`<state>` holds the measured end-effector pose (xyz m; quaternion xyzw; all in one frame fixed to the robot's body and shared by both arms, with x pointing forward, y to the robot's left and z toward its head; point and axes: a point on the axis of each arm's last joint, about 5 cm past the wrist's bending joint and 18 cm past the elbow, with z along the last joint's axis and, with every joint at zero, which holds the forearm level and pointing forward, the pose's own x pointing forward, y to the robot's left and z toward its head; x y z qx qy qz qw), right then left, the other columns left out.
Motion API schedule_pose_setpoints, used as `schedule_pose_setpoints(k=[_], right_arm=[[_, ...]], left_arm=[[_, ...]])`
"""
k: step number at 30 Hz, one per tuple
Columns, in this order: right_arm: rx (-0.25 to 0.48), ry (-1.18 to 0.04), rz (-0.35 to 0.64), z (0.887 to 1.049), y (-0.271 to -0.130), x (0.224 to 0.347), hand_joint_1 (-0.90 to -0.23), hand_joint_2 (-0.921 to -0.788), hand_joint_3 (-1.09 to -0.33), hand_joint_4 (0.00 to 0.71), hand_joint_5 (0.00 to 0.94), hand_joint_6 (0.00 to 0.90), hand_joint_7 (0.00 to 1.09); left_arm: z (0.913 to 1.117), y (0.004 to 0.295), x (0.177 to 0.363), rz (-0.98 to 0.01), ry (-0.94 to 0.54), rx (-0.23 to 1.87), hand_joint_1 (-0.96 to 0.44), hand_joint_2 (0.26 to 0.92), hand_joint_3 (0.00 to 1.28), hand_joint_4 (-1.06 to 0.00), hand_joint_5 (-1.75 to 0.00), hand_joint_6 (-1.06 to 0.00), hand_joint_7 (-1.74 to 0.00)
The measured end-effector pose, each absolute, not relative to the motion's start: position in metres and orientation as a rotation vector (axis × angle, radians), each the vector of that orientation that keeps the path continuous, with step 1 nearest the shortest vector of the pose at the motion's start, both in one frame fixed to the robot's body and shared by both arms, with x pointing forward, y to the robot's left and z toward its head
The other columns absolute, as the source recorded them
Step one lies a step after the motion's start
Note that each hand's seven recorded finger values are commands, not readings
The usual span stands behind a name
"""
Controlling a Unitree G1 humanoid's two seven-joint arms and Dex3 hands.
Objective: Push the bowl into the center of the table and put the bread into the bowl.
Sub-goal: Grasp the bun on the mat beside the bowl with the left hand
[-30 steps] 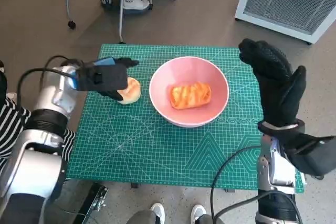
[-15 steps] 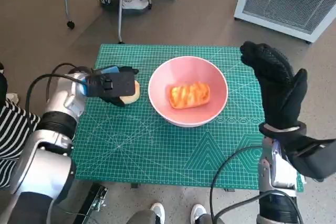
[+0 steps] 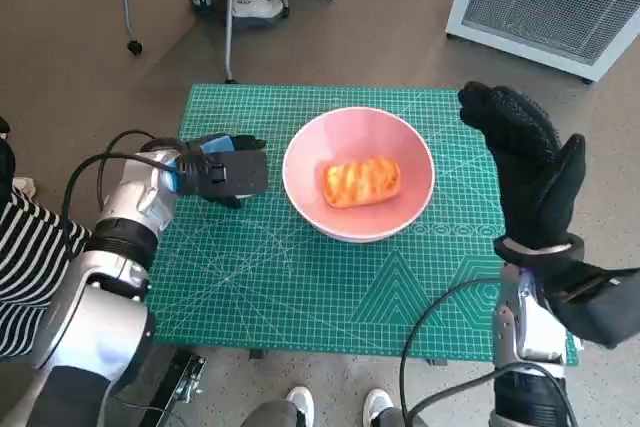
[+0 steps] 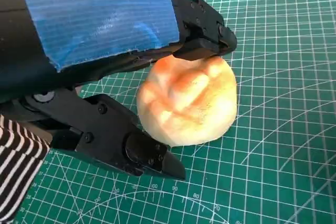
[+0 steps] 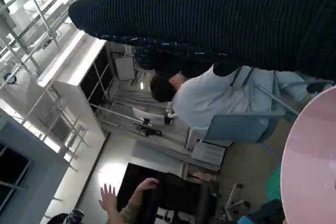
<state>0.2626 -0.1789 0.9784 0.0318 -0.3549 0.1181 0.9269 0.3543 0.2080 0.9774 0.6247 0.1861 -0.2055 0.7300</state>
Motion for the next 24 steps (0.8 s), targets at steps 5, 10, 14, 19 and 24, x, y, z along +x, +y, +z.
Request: schedule_pose_setpoints(k=[5,10,14,19,24], right_arm=[[0.065,-0.729,0.241,0.978,-0.179,0.262,-0.692,-0.921,-0.696,0.195,0.0,0.143,0.36],[0.064,-0.729,0.241,0.978,-0.179,0.262,-0.692,-0.921,-0.696,0.195,0.0,0.143,0.36],[0.065,-0.729,0.241,0.978,-0.179,0.262,-0.693,-0.921,-0.696,0.195,0.0,0.143,0.36],[0.066,-0.729,0.241,0.978,-0.179,0.262,-0.693,-0.921,-0.696,0.195,0.0,0.143,0.36],[0.067,-0.729,0.241,0.978,-0.179,0.262,-0.693,-0.921,-0.696,0.195,0.0,0.142,0.36]], left_arm=[[0.976,0.208,0.354,-0.428,0.385,1.398,0.1,0.887,0.05,-0.75,-0.35,-0.74,-0.14],[0.972,0.207,0.353,-0.406,0.348,1.434,0.03,0.915,0.14,-0.64,-1.12,-0.55,-1.04],[0.969,0.208,0.351,-0.384,0.313,1.45,0.01,0.919,0.13,-0.65,-1.22,-0.53,-1.17],[0.966,0.208,0.35,-0.364,0.286,1.467,0.0,0.92,0.12,-0.66,-1.26,-0.54,-1.17],[0.966,0.21,0.349,-0.351,0.271,1.471,0.0,0.921,0.12,-0.67,-1.27,-0.55,-1.15]])
